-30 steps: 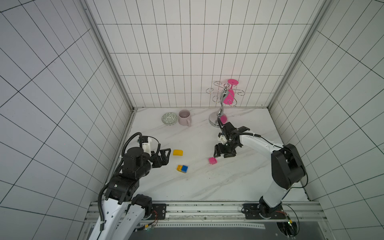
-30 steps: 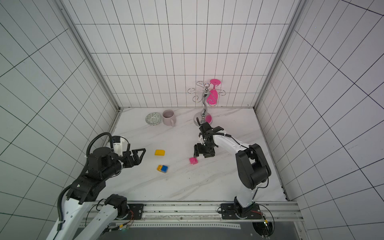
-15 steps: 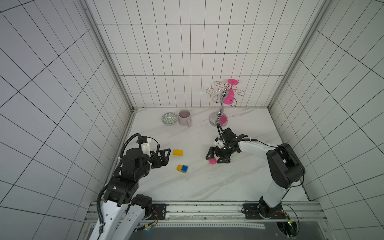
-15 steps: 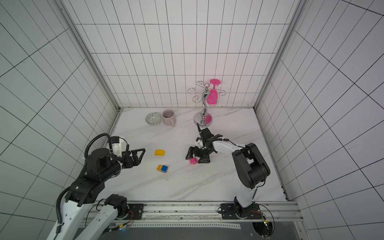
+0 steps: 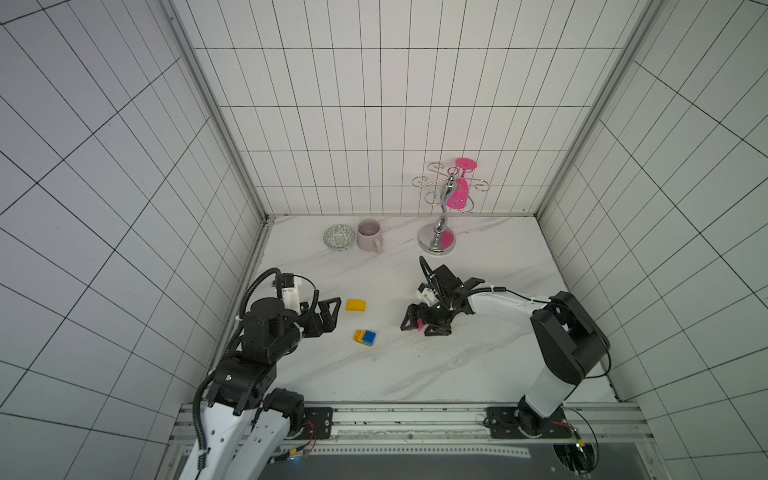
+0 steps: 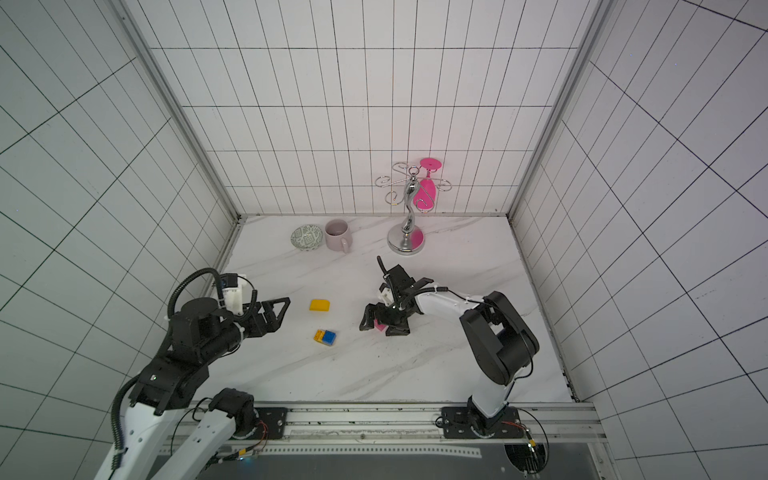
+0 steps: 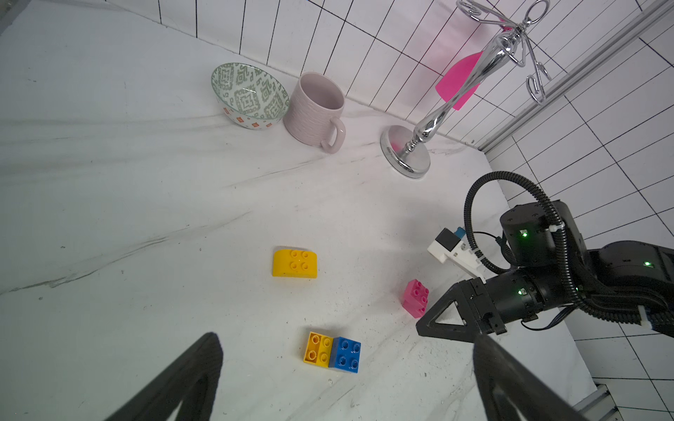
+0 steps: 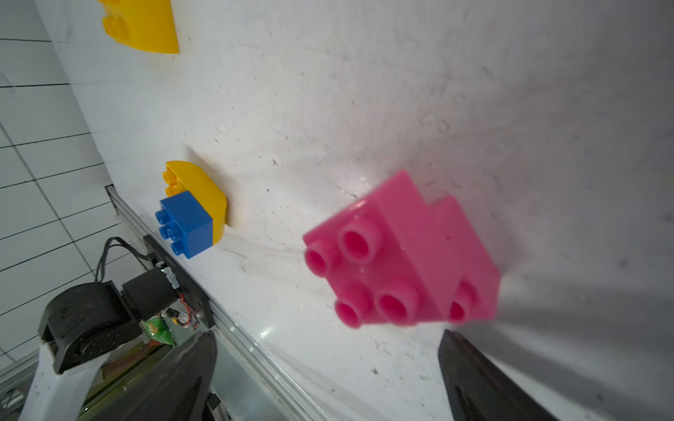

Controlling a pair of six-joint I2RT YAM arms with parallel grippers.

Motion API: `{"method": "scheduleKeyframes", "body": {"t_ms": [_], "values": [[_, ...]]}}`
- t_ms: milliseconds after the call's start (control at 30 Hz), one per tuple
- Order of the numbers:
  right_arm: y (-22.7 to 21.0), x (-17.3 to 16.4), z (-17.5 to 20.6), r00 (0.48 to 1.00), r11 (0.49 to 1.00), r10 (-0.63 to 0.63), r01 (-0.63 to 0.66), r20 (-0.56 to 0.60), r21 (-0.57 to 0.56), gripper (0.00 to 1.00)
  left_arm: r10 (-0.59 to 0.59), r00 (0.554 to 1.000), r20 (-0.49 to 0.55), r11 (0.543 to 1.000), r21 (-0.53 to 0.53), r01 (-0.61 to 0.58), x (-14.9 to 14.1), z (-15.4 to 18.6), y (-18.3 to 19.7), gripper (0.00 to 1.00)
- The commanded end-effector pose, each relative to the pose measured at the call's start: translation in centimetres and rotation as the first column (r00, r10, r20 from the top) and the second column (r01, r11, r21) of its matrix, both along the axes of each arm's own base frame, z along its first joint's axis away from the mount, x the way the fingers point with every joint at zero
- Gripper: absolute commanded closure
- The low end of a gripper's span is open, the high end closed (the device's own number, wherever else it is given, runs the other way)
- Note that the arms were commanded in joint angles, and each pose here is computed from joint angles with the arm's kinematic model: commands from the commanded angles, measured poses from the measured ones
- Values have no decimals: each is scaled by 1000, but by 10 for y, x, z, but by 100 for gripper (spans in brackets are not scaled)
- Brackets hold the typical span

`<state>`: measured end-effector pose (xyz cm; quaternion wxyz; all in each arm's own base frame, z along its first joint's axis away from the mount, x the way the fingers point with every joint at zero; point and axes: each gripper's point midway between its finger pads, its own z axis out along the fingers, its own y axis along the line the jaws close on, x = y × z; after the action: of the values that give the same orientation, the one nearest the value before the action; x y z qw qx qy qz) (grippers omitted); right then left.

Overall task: Assemble the letter s with lego
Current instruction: Pick up the lego brick from the center of the board.

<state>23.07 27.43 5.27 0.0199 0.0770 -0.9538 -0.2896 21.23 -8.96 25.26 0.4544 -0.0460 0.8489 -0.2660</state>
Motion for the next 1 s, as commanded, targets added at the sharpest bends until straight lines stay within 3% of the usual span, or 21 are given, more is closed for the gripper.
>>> {"method": "scheduleKeyframes", "body": {"t_ms": [0, 100, 433, 967], "values": [[-45, 9, 17, 979, 960, 143, -101, 144, -262, 1, 9, 1000, 28, 1000, 4, -9, 2, 3, 2, 1], [-62, 12, 14, 955, 911, 254, -183, 152, -370, 1, 14, 999, 33, 1000, 2, -14, 2, 4, 3, 1], [-4, 16, 17, 824, 866, 482, -398, 297, -302, 8, 23, 999, 31, 1000, 3, -23, 2, 3, 4, 1], [2, 38, -14, 800, 827, 521, -384, 299, -411, 18, 21, 999, 25, 1000, 8, -21, 0, 2, 3, 1]]}}
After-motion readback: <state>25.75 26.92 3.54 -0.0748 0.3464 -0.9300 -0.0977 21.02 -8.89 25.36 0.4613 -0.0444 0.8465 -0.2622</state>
